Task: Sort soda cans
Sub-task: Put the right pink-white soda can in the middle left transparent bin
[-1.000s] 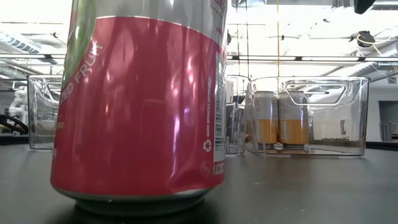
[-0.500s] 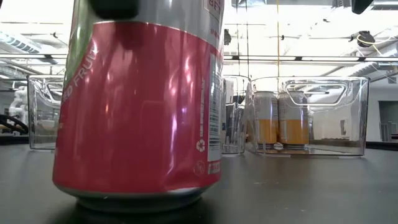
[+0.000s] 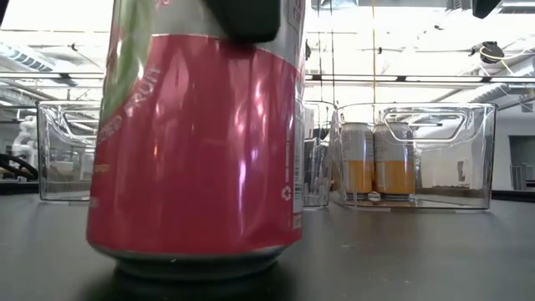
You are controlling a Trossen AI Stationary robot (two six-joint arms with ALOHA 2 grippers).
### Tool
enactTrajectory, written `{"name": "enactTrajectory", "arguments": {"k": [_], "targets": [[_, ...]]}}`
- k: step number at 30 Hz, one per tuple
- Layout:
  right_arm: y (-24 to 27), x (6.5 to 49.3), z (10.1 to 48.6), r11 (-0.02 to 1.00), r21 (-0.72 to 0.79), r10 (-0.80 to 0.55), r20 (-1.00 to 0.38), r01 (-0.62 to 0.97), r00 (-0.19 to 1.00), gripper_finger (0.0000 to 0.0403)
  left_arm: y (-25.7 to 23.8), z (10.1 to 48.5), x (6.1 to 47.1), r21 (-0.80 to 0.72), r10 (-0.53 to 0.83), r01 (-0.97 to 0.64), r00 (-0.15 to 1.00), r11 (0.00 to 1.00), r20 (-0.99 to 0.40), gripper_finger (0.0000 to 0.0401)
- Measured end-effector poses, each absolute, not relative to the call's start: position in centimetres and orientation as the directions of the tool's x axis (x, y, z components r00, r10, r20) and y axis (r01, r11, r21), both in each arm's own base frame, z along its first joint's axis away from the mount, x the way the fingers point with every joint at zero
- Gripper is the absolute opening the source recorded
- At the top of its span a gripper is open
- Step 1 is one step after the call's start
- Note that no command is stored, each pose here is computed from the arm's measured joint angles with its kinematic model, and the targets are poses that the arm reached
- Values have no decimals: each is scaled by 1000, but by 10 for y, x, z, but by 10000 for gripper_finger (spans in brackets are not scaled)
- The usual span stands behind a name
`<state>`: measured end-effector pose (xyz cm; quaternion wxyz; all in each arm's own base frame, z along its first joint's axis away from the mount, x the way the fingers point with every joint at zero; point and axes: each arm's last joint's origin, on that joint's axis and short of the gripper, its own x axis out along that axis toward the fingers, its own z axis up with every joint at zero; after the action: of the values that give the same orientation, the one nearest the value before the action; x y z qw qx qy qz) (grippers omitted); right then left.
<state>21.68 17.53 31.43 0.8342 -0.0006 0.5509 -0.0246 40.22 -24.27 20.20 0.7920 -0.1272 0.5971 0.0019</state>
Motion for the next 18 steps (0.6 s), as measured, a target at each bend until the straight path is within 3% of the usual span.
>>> {"name": "enactTrajectory", "arguments": {"k": [6, 13, 18], "targets": [[175, 217, 314, 999, -28, -42, -919, 40, 392, 384, -242, 202, 403, -196, -144, -158, 289, 968, -946, 379], [175, 217, 314, 999, -32, -42, -919, 33, 392, 384, -241, 202, 403, -189, -134, -164, 295, 968, -946, 313], [175, 217, 314, 999, -33, -42, -919, 30, 392, 384, -238, 203, 405, -195, -132, -192, 298, 962, -945, 308]]}}
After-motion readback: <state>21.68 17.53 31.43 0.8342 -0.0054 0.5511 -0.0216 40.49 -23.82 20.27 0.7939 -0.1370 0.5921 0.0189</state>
